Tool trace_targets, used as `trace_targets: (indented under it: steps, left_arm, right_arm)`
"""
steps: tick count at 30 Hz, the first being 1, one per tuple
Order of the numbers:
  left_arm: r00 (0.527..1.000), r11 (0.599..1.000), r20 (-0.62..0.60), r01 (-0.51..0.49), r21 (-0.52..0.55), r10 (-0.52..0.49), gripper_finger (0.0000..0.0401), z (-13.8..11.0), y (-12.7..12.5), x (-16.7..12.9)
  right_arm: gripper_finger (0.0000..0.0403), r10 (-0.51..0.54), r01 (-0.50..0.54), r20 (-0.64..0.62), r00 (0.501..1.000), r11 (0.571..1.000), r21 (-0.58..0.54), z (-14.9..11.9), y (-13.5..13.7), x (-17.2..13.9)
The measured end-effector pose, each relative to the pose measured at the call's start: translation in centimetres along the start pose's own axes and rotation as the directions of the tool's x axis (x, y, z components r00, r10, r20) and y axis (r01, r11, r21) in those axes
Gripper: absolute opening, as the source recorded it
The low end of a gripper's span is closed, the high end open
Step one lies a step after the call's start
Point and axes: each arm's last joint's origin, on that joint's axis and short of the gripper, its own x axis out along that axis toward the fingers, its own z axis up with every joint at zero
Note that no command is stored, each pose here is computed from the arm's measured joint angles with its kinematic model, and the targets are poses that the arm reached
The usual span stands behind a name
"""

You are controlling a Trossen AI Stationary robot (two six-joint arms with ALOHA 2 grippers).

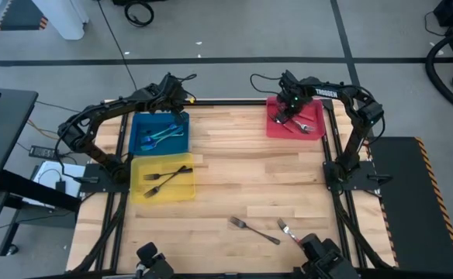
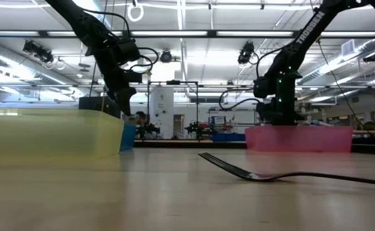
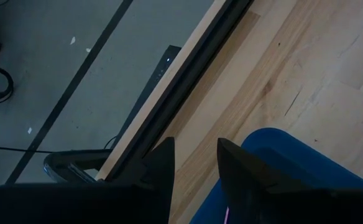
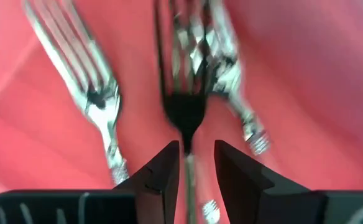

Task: Sort silverware by color (type)
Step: Put the black fork into the yellow bin

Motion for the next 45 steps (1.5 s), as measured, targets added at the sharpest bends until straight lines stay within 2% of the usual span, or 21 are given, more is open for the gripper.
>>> trace_targets:
  steps: [10,19,37,41,45]
  left_arm:
    - [1.000,1.000,0.000,0.000,0.000,0.000,0.0121,0.0,0.0,0.0]
    - [1.000,1.000,0.000,0.000,-0.001,0.000,0.0121,0.0,0.0,0.0]
    - [1.000,1.000,0.001,0.000,-0.002,0.000,0.0121,0.0,0.0,0.0]
    - [1.000,0.999,0.017,0.020,-0.037,-0.019,0.0121,0.1,0.0,0.0]
    - [0.995,0.991,0.053,0.090,-0.100,-0.085,0.0121,0.3,-0.2,0.0]
  right_arm:
    - [0.0099,-0.004,0.004,-0.011,1.000,1.000,-0.001,-0.2,0.0,0.6]
    - [0.0011,-0.018,0.018,-0.037,0.999,1.000,-0.003,-0.1,0.0,1.2]
    - [0.0007,-0.030,0.031,0.055,0.998,0.999,-0.028,-0.1,0.0,-1.7]
    - [0.0007,-0.037,0.043,0.127,0.991,0.998,-0.039,0.4,-0.1,-3.7]
    - [0.0007,-0.046,0.061,0.218,0.975,0.996,-0.061,1.1,-0.1,-6.0]
